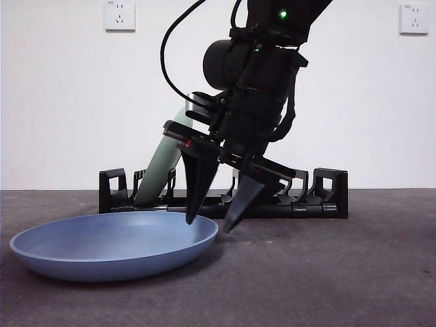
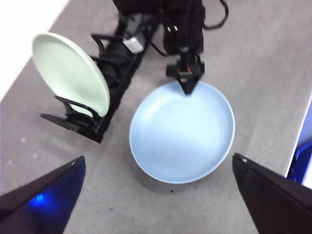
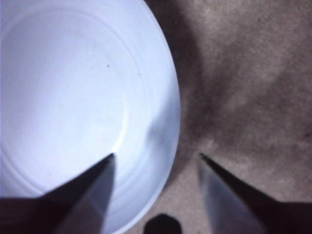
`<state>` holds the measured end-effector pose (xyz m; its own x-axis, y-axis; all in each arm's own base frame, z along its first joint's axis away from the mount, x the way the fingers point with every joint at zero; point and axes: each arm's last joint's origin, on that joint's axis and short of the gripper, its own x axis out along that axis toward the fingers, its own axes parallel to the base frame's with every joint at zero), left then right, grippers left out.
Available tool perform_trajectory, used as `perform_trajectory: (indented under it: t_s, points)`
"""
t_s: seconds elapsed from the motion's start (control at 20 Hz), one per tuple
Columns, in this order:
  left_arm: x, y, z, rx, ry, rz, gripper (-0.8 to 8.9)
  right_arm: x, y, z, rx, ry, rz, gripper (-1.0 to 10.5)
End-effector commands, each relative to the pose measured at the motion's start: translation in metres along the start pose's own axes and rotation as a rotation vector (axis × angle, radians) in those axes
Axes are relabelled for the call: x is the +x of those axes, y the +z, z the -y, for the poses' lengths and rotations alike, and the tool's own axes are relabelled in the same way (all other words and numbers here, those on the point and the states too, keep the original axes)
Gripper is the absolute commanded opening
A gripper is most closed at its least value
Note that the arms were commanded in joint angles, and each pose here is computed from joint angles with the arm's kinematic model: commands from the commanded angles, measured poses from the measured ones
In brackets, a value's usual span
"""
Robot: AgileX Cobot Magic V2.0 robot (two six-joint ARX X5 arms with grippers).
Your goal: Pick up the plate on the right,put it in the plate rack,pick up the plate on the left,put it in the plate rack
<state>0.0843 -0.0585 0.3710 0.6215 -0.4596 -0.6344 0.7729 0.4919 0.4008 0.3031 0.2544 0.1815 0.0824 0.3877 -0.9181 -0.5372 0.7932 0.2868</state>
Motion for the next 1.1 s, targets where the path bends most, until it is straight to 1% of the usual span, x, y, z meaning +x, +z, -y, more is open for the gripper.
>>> perform_trajectory:
  t_s: [0.05, 0.2, 0.45, 0.5, 0.55, 0.6, 0.75, 0.9, 1.0, 1.1]
  points:
    - [0.007, 0.004, 0.001, 0.047, -0.016, -0.02, 5.08, 0.009, -0.002, 0.002, 0.018, -0.005, -0.022, 0.9]
    - [0.015, 0.009, 0.005, 0.095, -0.056, -0.031, 5.08, 0.013, -0.002, 0.003, 0.022, -0.006, -0.03, 0.9]
    - [0.032, 0.02, 0.014, 0.178, -0.107, -0.083, 5.08, 0.02, -0.003, 0.005, 0.033, -0.01, -0.046, 0.8]
    - [0.037, 0.023, 0.017, 0.202, -0.113, -0.102, 5.08, 0.02, -0.003, 0.005, 0.032, -0.016, -0.046, 0.2]
    - [0.041, 0.025, 0.019, 0.219, -0.117, -0.118, 5.08, 0.02, -0.002, 0.005, 0.03, -0.03, -0.037, -0.2]
    - [0.045, 0.027, 0.022, 0.241, -0.123, -0.135, 5.08, 0.02, -0.001, 0.005, 0.028, -0.03, -0.027, -0.2]
    - [0.05, 0.031, 0.029, 0.296, -0.163, -0.137, 5.08, 0.014, -0.001, 0.005, 0.029, -0.028, -0.017, -0.2]
    - [0.055, 0.036, 0.036, 0.361, -0.163, -0.149, 5.08, -0.014, 0.001, 0.0, 0.016, -0.026, 0.009, -0.2]
    - [0.058, 0.039, 0.042, 0.417, -0.162, -0.16, 5.08, -0.047, 0.004, -0.003, 0.004, -0.022, 0.051, -0.2]
    - [0.063, 0.044, 0.048, 0.46, -0.183, -0.147, 5.08, -0.081, 0.005, -0.004, 0.003, -0.02, 0.104, -0.2]
